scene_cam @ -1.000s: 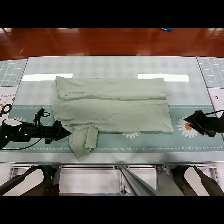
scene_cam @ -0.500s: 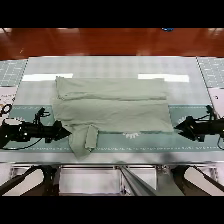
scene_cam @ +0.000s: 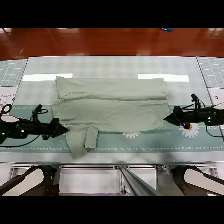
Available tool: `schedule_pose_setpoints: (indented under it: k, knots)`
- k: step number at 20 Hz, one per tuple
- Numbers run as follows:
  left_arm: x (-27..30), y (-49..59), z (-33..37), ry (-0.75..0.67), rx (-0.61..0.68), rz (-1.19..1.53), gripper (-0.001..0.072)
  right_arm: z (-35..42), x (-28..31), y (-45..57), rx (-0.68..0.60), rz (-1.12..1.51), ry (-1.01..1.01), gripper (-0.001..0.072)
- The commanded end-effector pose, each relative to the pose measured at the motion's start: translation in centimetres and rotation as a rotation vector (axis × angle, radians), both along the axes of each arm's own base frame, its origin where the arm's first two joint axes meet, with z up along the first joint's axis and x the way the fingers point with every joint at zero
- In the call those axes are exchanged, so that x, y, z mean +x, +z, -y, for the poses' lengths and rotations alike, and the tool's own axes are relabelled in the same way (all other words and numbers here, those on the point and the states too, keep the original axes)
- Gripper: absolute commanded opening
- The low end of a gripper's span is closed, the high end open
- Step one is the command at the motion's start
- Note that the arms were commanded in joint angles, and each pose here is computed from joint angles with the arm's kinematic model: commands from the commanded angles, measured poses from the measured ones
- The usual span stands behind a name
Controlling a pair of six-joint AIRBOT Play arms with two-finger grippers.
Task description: Fold the shirts.
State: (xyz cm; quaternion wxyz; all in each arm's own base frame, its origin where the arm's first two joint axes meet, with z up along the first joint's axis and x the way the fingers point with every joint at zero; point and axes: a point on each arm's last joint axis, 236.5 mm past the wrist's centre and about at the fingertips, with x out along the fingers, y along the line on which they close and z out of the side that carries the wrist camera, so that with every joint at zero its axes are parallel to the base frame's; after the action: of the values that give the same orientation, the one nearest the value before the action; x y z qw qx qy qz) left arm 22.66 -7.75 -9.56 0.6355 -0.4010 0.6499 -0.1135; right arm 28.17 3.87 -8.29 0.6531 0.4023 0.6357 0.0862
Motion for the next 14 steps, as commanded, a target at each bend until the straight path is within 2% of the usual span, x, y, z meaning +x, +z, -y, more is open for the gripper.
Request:
schedule_pose_setpoints:
  k: [1,7,14]
  knots:
    - [2.8,3.3,-1.3,-0.016,-0.009,0.085,0.0014,1.1,1.2,2.8,-0.071,0.078,0.086,0.0035]
    - [13.2,8.3,-3.3,0.036,0.129,0.318,0.0014,1.5,8.4,5.7,-0.132,0.238,0.081,0.0035]
    - [23.7,8.4,-2.4,0.028,0.122,0.348,0.0014,1.3,17.3,3.9,-0.143,0.276,0.042,0.0035]
